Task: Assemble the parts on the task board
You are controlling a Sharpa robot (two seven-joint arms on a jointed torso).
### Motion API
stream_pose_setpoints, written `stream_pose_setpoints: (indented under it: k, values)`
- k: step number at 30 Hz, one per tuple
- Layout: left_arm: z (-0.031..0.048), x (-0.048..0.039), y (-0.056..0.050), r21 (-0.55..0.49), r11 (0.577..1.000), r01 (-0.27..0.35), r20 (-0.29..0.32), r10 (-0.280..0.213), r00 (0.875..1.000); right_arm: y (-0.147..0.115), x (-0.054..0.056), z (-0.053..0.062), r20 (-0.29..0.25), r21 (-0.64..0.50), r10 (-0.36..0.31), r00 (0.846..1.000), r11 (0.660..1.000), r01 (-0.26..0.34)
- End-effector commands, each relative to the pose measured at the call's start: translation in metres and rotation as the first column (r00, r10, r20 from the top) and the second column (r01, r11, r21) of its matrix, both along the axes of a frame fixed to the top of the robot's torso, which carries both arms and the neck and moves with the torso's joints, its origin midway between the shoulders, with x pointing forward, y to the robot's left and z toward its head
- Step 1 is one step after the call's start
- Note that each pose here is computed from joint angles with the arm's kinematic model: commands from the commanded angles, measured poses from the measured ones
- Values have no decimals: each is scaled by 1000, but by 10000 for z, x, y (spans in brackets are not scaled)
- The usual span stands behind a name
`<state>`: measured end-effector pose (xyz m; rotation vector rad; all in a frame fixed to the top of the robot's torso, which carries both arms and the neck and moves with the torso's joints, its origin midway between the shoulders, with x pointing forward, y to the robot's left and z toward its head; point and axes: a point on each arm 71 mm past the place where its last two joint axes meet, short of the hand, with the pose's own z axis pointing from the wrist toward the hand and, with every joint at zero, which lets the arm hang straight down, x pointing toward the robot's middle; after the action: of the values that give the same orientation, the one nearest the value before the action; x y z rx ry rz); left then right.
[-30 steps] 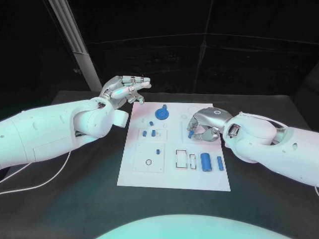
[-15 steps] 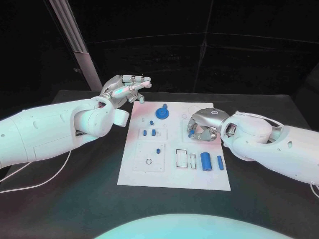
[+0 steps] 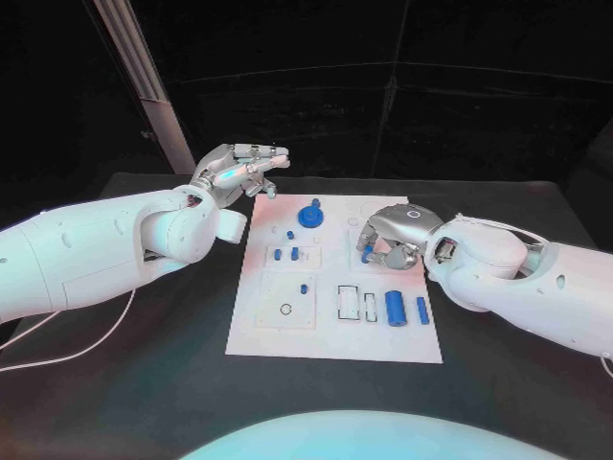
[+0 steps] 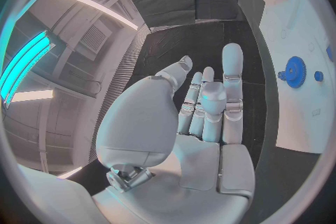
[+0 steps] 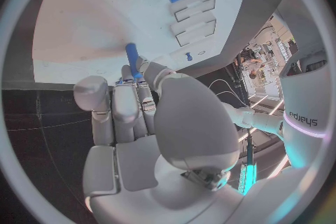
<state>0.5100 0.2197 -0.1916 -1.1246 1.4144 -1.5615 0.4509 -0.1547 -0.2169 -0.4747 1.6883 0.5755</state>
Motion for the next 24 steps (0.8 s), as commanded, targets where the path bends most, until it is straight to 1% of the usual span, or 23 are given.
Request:
stream_pose_setpoints:
  k: [1,8,13,16,20,22,24]
  values:
    - [13,1,2,-7,1000,8,2,-8,1000,0,-50,105,33,75,-10,999,997,7]
    - [12,2,10,-6,1000,7,1,-7,1000,0,-123,309,8,164,-18,1000,986,17]
    - [12,2,2,-7,1000,9,1,-9,1000,122,-184,381,-10,213,15,1000,977,-13]
    - [12,2,-7,-8,1000,11,2,-11,1000,256,-213,396,-21,233,50,999,972,-44]
    - [13,3,-27,-9,1000,15,2,-15,1000,553,-267,387,-39,251,133,990,961,-119]
    - [12,4,-38,-9,1000,17,2,-16,1000,686,-308,348,-52,254,172,984,955,-154]
    - [12,5,-49,-10,1000,18,2,-18,1000,807,-361,280,-64,251,211,975,949,-189]
